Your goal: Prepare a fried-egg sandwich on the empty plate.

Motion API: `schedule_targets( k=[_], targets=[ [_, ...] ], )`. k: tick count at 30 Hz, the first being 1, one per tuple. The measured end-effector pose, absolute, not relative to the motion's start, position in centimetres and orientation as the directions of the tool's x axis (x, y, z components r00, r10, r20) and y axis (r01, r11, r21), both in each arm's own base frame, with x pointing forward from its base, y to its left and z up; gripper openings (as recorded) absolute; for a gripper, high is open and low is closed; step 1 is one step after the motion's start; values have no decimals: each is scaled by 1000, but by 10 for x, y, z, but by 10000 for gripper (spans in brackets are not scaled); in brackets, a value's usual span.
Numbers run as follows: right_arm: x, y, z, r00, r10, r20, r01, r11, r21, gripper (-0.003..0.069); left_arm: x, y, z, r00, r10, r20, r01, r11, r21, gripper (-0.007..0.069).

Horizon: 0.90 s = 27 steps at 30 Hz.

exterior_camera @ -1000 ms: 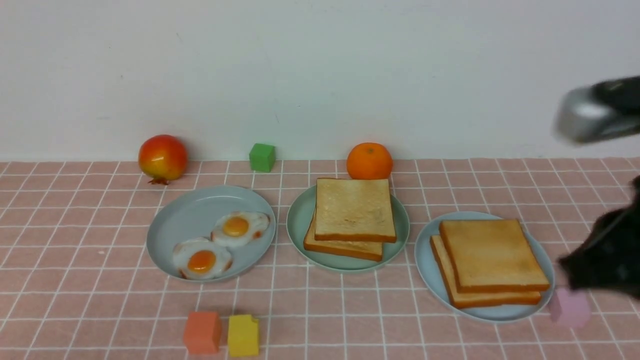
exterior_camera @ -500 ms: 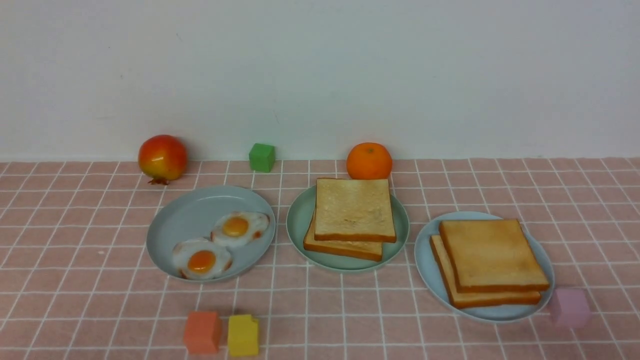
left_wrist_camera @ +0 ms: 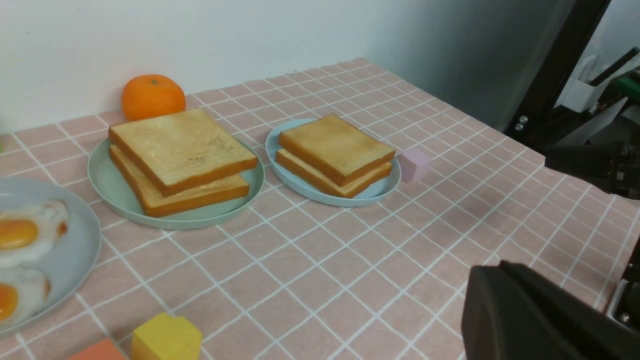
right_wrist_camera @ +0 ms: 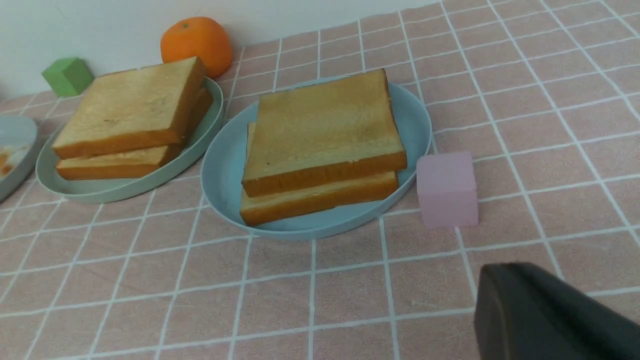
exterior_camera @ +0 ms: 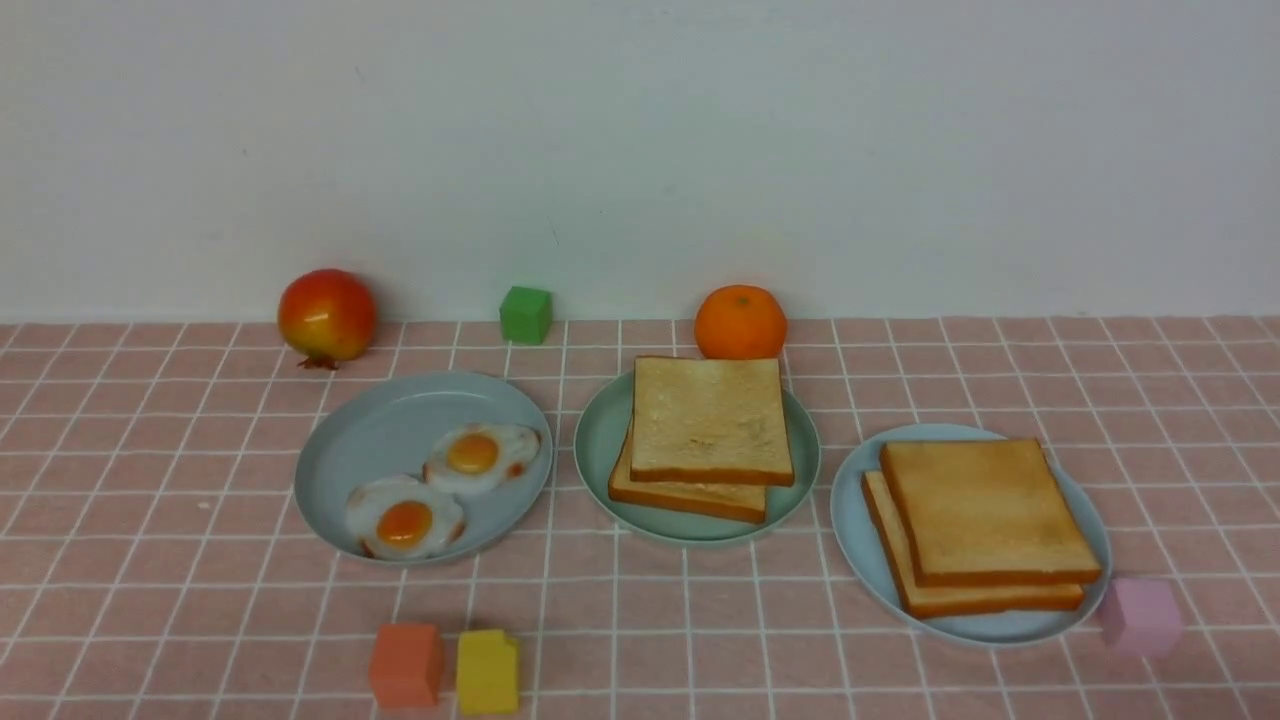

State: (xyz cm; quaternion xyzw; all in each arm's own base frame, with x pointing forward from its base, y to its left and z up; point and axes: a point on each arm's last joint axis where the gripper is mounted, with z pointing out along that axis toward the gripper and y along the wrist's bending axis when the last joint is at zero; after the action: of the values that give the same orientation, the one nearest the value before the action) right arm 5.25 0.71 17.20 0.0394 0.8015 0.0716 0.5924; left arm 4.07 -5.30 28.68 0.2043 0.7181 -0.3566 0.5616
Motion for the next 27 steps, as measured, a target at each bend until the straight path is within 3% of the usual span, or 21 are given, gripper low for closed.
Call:
schedule_targets(
  k=[7,27],
  targets=[
    [52,2,171,-302,43,-952,2,999,44,5,41,-53,286,-288,-104,-952,695,661,-283,13],
    [52,1,171,-310,73,-948,22,997,70,12,40,-54,285,-303,-89,-949,698,658,-284,13]
  ],
)
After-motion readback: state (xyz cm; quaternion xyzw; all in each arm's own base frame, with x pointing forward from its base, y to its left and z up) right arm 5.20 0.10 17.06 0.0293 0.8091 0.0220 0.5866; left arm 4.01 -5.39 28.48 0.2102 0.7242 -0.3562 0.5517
